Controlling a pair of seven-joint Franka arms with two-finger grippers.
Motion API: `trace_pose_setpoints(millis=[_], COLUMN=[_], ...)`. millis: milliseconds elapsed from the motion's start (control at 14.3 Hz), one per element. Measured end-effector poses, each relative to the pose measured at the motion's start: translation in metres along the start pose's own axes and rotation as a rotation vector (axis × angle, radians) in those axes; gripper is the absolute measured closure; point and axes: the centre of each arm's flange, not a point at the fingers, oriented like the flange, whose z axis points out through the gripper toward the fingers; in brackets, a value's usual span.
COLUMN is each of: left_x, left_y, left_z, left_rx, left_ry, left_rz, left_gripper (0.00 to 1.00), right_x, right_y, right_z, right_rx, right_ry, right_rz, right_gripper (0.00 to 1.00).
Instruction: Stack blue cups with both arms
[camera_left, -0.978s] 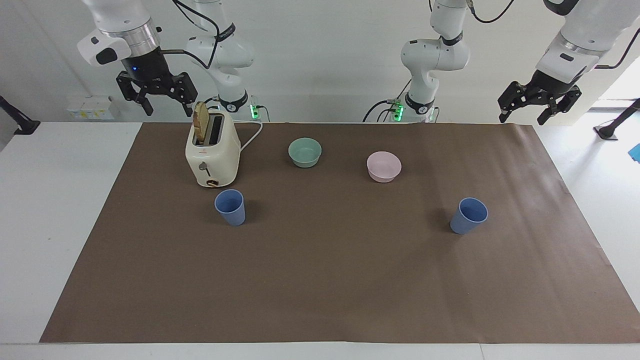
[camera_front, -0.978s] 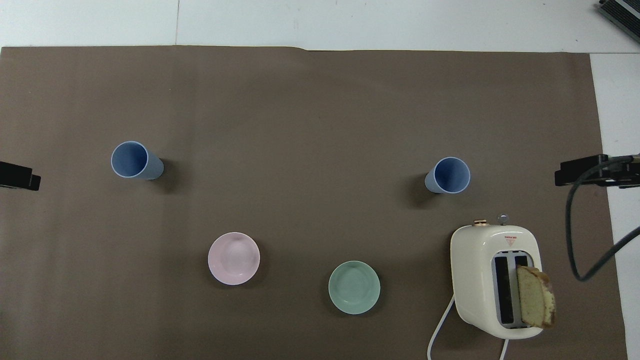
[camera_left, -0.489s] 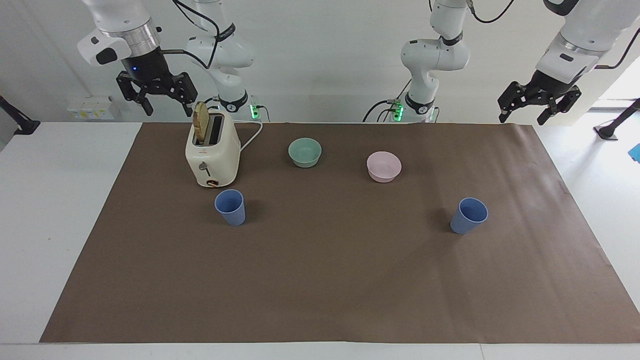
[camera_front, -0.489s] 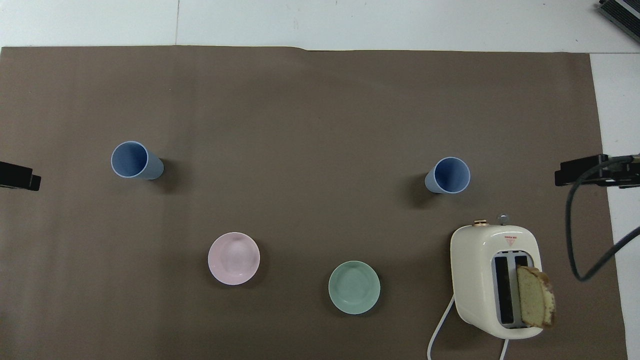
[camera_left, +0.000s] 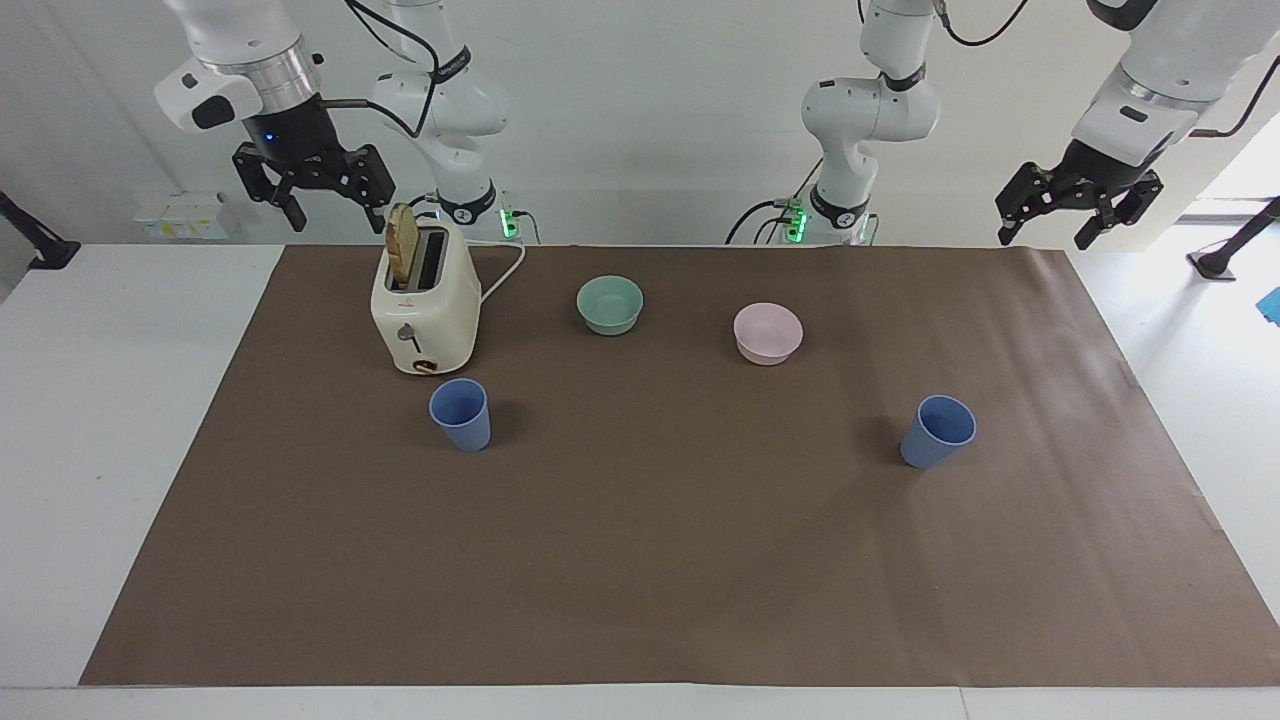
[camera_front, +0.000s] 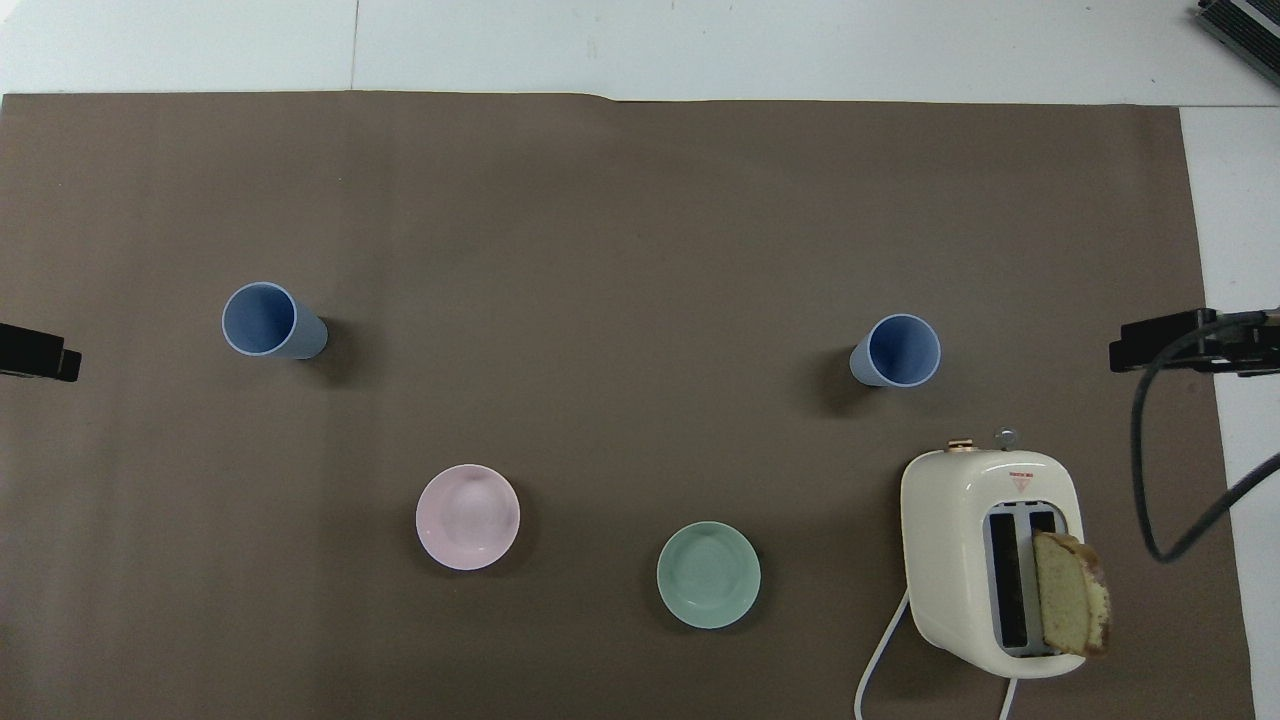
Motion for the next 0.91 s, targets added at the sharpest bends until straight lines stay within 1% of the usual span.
trace_pose_setpoints(millis=[489,908], left_x=[0.0005,0.0028], left_y=[-0.0001,-0.0004], left_z=[-0.0006,-0.0019], left_rx=[0.001,0.004], left_ry=[0.006,0.026], left_rz=[0.0,0.021], left_gripper=[0.0,0.0], right_x=[0.0,0.0], right_y=[0.0,0.0], right_z=[0.0,0.0], right_rx=[0.0,0.0], right_ry=[0.0,0.0], right_rz=[0.0,0.0], right_gripper=[0.0,0.0])
